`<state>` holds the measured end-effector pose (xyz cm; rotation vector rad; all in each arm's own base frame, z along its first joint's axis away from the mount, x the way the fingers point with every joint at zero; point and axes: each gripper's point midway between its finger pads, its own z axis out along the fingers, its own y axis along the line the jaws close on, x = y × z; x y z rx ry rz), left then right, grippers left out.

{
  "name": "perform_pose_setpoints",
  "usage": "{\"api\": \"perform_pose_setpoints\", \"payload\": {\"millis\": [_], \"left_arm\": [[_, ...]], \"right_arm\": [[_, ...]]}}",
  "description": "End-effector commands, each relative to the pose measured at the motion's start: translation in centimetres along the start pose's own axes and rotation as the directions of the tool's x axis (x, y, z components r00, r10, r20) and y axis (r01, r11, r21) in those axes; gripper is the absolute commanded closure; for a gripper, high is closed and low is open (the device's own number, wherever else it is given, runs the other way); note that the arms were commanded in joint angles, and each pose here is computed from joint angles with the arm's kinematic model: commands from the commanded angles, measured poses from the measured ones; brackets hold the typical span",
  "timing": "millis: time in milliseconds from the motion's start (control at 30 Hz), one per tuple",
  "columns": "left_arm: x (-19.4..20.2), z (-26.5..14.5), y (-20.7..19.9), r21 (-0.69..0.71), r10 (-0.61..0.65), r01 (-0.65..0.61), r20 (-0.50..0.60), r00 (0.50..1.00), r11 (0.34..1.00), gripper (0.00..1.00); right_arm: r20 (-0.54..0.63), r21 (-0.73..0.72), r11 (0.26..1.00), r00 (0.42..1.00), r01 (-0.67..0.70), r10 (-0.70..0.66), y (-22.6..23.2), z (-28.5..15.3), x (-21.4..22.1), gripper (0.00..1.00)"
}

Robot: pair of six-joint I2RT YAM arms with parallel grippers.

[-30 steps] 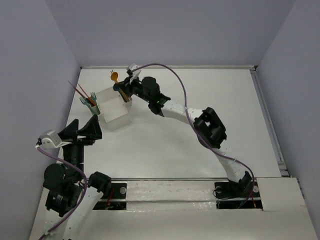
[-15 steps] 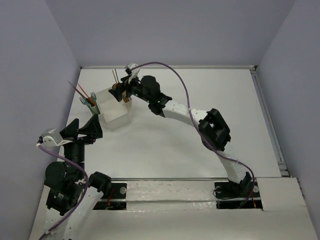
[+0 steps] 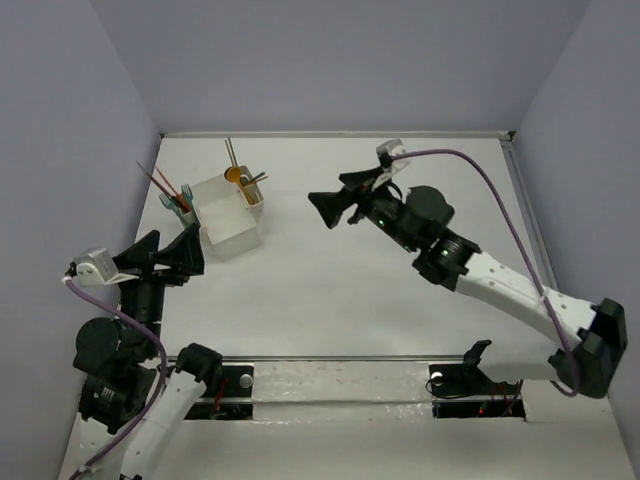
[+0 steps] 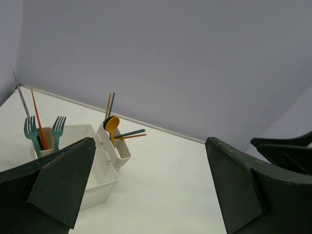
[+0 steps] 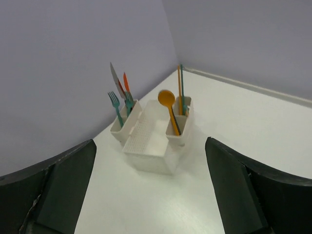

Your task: Sort the eating utensils into containers

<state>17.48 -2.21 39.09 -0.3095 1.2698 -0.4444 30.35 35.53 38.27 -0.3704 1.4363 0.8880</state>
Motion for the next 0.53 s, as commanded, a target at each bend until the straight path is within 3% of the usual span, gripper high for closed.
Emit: {"api": "perform_pose_setpoints", "payload": {"millis": [0,67,267,500], "left_arm": [[-2.1,-0.5,-2.0,0.067,-0.039,0.039,0.005,0.999,0.997,0.01],[-2.2,-1.0,-2.1,0.079,-0.039,0.039,-0.005,0.999,0.996,0.01],[-1.3,-1.6,-2.0,0.088,-0.039,0.043,-0.048,0.998,0.995,0.01],[0.8,-1.0,-2.7,0.119,-0.082,0.093,-0.097,0.992,0.988,0.01]], "right_arm": [[-0.022,0.16,0.985,0.997,-0.069,0.073,-2.9,-9.9,0.4,0.0],[0.016,0.183,0.978,0.995,-0.1,0.098,-3.6,-15.0,-0.6,0.0],[-0.024,0.329,0.937,0.99,-0.121,0.136,-6.6,-22.8,0.9,0.0],[0.002,0.339,0.928,0.987,-0.152,0.161,-7.0,-24.4,1.1,0.0]]}}
